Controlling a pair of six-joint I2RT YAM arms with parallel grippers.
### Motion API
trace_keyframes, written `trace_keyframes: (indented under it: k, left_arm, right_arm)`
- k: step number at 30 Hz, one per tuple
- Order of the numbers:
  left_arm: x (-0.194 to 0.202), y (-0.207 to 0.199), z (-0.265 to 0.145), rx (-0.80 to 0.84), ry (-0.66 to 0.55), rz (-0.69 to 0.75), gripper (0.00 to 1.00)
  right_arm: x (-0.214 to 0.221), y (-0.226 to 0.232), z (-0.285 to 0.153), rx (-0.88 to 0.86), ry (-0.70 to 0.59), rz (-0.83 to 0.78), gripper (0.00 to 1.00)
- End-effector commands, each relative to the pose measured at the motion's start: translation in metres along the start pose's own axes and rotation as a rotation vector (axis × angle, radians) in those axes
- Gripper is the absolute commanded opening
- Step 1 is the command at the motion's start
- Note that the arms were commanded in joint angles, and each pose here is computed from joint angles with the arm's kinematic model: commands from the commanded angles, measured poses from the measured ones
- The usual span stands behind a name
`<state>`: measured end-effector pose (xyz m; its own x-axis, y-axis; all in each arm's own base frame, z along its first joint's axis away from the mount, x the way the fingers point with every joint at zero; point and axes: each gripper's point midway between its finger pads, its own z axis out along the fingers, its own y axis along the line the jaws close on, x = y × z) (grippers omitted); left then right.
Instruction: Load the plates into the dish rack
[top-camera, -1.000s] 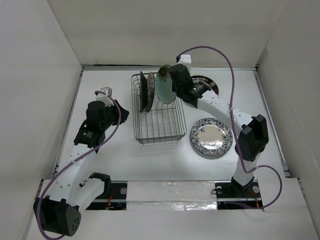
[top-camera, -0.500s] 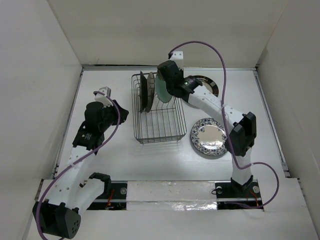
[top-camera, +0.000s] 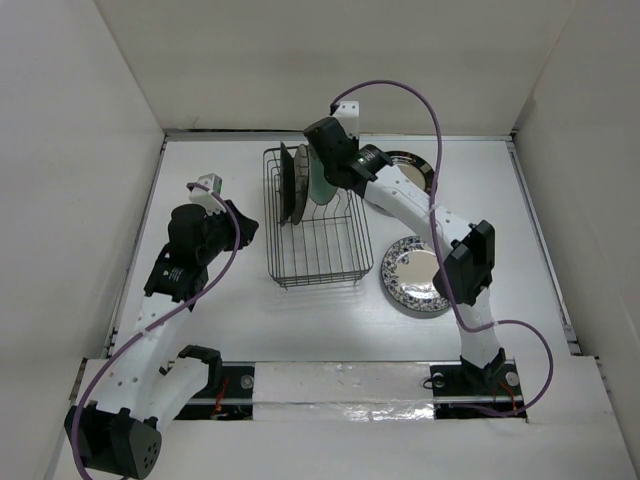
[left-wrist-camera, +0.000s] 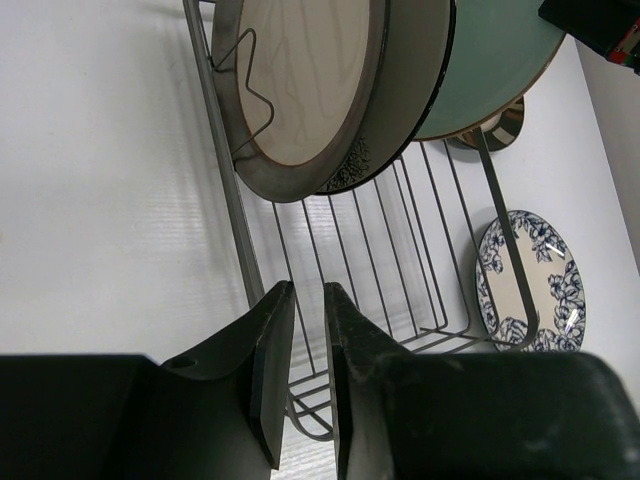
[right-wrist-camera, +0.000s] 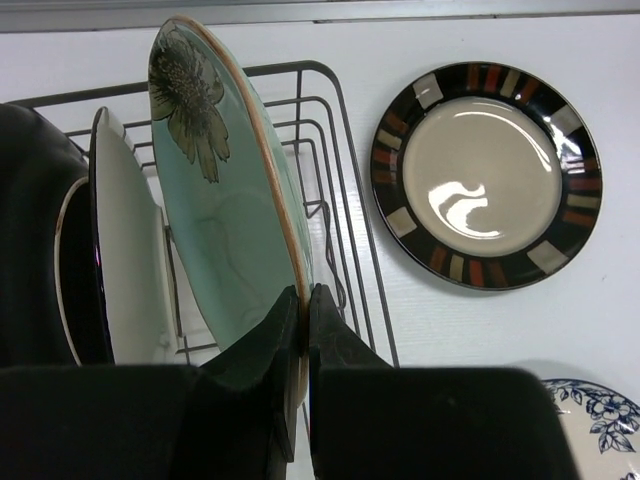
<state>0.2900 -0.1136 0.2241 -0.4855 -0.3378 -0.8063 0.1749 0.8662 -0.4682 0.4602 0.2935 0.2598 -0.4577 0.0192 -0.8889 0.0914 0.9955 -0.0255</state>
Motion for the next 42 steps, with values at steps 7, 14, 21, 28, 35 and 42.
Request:
trace_keyframes:
  k: [7,14,21,28,35,42]
  left_arm:
    - [-0.017,-0.016,-0.005,0.064,-0.061,0.011,0.15]
    - [-0.017,-0.015,-0.006,0.058,-0.062,0.010,0.15]
    - [-0.016,-0.016,-0.006,0.068,-0.059,0.011,0.15]
    - [-0.015,-0.016,-0.006,0.069,-0.057,0.009,0.15]
    - [-0.014,-0.016,-0.005,0.070,-0.053,0.009,0.15]
    - [-0.015,-0.017,-0.006,0.071,-0.055,0.011,0.15]
  right_arm:
    - [-0.031,0.021,-0.035,-0.023,-0.116,0.114,0.00]
    - [-0.024,0.043,-0.039,-0.075,-0.118,0.126,0.09]
    - [-0.025,0.063,-0.049,-0.203,-0.136,0.206,0.23]
    - [-0.006,0.069,-0.050,-0.242,-0.110,0.198,0.27]
    - [-0.011,0.050,-0.060,-0.224,-0.136,0.216,0.39]
    - [-0.030,-0.010,-0.103,-0.238,-0.235,0.292,0.45]
